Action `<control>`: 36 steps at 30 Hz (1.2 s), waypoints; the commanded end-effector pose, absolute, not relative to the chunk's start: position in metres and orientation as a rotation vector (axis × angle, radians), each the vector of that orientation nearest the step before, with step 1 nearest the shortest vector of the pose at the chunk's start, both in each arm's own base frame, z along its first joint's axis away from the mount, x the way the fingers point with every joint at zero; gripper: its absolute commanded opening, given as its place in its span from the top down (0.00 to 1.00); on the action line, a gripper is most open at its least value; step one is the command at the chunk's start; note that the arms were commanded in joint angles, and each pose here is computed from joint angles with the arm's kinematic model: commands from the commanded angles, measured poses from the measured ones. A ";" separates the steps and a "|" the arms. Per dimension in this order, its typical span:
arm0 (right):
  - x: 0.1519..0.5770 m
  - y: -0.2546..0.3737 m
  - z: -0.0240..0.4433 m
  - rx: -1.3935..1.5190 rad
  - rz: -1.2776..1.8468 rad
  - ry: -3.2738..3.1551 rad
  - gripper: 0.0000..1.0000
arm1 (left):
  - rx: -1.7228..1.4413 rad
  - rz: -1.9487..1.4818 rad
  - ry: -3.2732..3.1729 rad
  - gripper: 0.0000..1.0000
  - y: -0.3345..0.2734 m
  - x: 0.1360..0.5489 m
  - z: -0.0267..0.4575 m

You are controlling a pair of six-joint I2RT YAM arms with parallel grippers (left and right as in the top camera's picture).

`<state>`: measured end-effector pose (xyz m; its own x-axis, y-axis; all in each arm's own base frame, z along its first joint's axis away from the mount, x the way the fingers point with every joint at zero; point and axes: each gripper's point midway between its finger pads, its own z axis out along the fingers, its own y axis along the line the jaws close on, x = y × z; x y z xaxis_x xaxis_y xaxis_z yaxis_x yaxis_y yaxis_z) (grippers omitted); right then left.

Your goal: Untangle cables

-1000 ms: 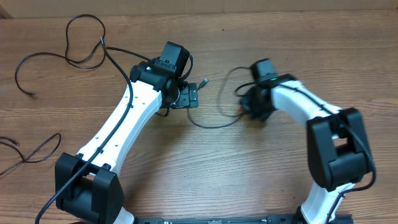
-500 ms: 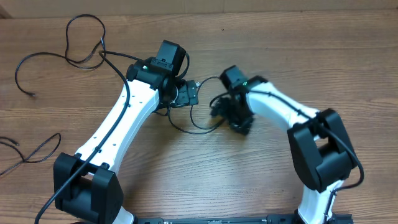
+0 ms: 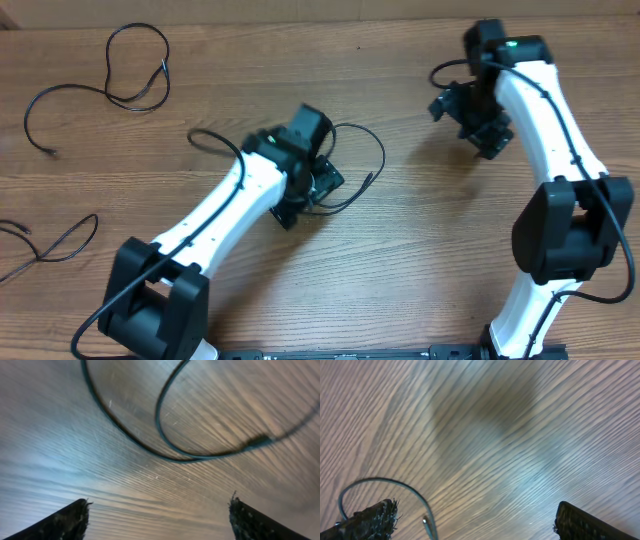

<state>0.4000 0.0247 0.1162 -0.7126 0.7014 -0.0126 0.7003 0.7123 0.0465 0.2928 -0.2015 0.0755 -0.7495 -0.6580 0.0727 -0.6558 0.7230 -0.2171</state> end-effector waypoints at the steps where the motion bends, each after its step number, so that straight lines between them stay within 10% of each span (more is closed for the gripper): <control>1: 0.401 0.027 0.127 1.024 0.183 2.939 0.00 | -1.623 -0.316 2.702 0.07 -0.205 0.280 0.051; 20: 0.389 0.029 0.127 0.945 0.164 3.011 0.00 | -2.026 -0.372 2.409 0.35 -0.236 0.290 -0.021; 27: 0.389 0.029 0.127 0.945 0.164 3.010 0.00 | -2.078 -0.334 2.386 0.60 -0.232 0.286 -0.024; 32: 0.390 0.029 0.127 0.944 0.166 3.008 0.00 | -2.027 -0.204 2.464 0.96 -0.219 0.272 -0.034; 36: 0.389 0.029 0.127 0.944 0.164 3.010 0.00 | -1.816 -0.072 2.545 0.96 -0.188 0.276 -0.035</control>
